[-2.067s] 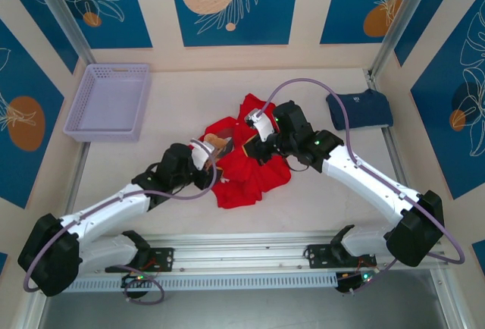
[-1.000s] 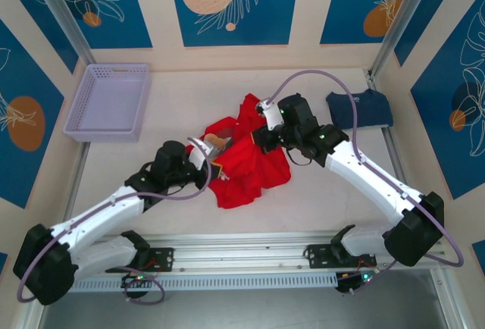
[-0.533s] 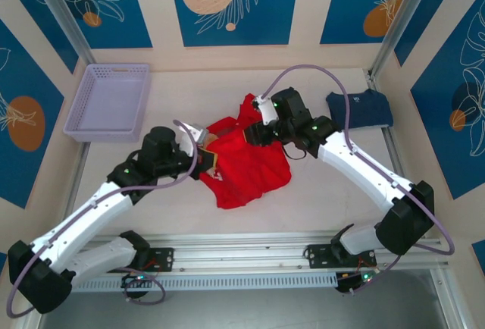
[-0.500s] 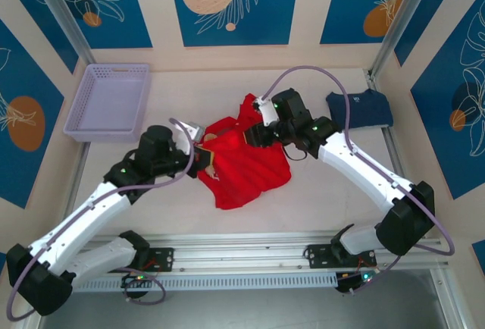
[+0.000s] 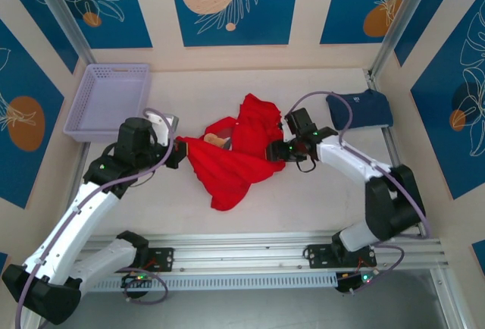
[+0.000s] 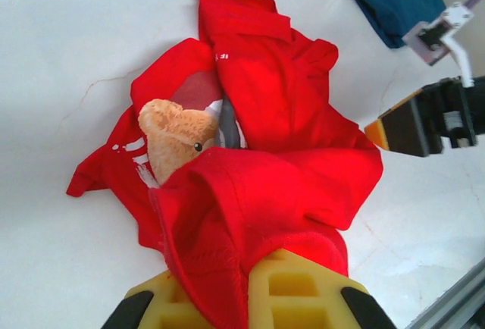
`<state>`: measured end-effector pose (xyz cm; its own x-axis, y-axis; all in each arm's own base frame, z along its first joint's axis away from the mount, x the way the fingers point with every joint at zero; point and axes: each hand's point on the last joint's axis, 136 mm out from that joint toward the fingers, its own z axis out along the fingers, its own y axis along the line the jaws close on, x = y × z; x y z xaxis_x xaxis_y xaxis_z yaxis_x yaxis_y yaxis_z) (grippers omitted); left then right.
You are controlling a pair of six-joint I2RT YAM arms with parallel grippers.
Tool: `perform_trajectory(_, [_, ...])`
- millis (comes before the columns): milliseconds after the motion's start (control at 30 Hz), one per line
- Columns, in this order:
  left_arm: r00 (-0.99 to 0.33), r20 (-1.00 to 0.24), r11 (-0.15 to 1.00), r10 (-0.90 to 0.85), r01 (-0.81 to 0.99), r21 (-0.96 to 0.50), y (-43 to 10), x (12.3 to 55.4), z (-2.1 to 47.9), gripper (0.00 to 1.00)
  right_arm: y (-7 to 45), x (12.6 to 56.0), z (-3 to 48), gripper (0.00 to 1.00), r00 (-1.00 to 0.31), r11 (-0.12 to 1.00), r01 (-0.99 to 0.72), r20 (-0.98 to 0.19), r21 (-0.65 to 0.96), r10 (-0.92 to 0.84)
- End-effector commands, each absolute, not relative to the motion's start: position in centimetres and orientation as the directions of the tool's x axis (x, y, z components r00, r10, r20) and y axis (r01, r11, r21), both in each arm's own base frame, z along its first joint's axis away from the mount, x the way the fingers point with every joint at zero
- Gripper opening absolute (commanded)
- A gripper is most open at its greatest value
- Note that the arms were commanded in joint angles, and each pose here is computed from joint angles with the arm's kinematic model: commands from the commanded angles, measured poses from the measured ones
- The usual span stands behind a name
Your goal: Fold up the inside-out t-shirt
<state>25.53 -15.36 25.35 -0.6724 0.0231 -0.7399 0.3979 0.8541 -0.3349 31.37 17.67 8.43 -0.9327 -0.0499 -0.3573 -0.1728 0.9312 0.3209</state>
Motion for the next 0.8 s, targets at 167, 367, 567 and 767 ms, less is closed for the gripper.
perform_trajectory(167, [-0.629, -0.777, 0.872, 0.006, 0.384, -0.304, -14.3, 26.1, 27.2, 0.00, 19.8, 35.3, 5.3, 0.33, -0.956, 0.888, -0.121, -0.294, 0.443, 0.016])
perform_trajectory(367, [-0.586, -0.809, 0.923, -0.054, 0.280, -0.265, -11.9, 28.0, 29.9, 0.00, 16.6, 37.6, 12.5, 0.00, -0.855, 0.903, -0.113, -0.503, 0.414, 0.123])
perform_trajectory(567, [-0.463, -0.873, 0.941, -0.156, 0.198, -0.274, -9.1, 32.1, 38.1, 0.00, 11.6, 37.6, 27.4, 0.00, -0.568, 0.861, -0.135, -0.750, 0.491, 0.339])
perform_trajectory(767, [-0.327, -0.919, 0.935, -0.222, 0.195, -0.295, -7.4, 34.5, 46.8, 0.00, 10.5, 35.3, 37.9, 0.00, -0.367, 0.846, -0.227, -0.847, 0.483, 0.385])
